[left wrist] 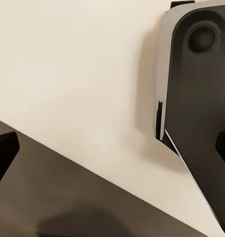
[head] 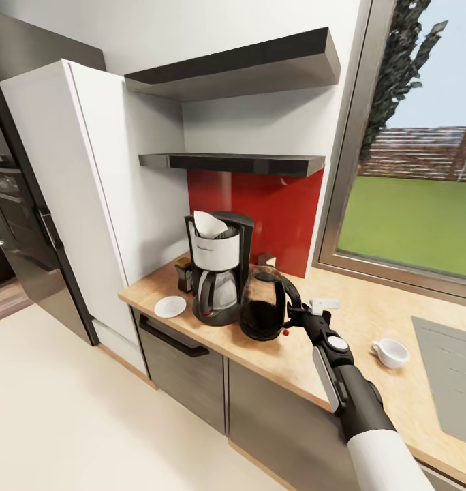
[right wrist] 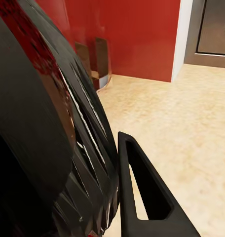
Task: Set up a coffee station on the kitchen countertop: keep the coffee maker on the countertop, move the bottle of coffee from the kitchen shelf to the counter next to the coffee maker, place a paper coffee filter on top of the coffee maker, put the saucer next to the coffee maker with the coffee cup on the saucer, and place the electric kettle next to the coffee maker.
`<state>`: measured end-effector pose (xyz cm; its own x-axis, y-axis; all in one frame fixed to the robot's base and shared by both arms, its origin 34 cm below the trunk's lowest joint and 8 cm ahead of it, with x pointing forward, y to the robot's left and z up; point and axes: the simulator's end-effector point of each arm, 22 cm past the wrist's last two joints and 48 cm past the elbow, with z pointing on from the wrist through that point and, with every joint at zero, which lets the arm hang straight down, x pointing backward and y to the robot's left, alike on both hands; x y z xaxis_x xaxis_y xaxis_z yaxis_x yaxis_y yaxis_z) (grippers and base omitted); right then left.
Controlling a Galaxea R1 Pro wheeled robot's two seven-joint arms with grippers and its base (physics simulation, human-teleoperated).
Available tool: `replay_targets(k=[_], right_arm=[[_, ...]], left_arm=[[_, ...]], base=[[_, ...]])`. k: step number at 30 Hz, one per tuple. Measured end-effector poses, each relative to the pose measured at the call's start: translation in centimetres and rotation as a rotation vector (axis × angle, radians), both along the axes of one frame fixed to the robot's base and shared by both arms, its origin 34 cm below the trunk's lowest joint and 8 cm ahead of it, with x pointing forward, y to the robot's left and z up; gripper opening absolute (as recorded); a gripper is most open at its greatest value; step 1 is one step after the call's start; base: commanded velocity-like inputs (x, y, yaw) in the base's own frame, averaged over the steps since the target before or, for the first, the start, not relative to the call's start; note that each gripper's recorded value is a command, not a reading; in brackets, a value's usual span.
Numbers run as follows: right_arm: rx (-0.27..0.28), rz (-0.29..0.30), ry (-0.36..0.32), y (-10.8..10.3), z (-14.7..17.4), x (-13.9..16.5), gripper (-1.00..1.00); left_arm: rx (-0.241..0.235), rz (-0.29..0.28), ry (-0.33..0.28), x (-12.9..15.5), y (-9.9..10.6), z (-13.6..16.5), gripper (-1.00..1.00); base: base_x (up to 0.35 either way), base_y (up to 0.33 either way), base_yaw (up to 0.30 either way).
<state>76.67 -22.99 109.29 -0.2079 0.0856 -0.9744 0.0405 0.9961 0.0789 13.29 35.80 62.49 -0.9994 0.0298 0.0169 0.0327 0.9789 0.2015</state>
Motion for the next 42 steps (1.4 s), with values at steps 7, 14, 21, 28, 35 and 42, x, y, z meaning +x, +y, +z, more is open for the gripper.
replay_targets(k=[7, 14, 21, 28, 35, 42], right_arm=[[0.002, -0.073, 0.008, -2.4, -0.2, -0.2, -1.00], [0.001, -0.085, 0.046, -2.6, -2.1, -0.3, -1.00], [0.001, -0.086, 0.046, -2.6, -2.1, -0.3, -1.00], [0.001, -0.086, 0.045, -2.6, -2.1, -0.3, 1.00], [0.002, -0.085, 0.044, -2.6, -2.0, -0.3, 1.00], [0.001, -0.085, 0.045, -2.6, -2.0, -0.3, 1.00]], left_arm=[[0.001, 0.000, 0.000, 0.0, 0.1, 0.0, 1.00], [0.003, 0.000, 0.002, -0.1, 0.2, 0.0, 1.00], [0.002, 0.000, 0.002, -0.1, 0.1, 0.0, 1.00], [0.002, 0.000, 0.002, -0.1, 0.1, 0.0, 1.00], [0.002, 0.000, 0.002, -0.1, 0.1, 0.0, 1.00], [0.001, -0.001, 0.001, -0.1, 0.1, 0.0, 1.00]], base=[[0.251, 0.000, 0.000], [0.142, 0.000, 0.000], [0.001, 0.000, 0.000], [0.000, 0.000, 0.000], [0.000, 0.000, 0.000], [0.000, 0.000, 0.000]])
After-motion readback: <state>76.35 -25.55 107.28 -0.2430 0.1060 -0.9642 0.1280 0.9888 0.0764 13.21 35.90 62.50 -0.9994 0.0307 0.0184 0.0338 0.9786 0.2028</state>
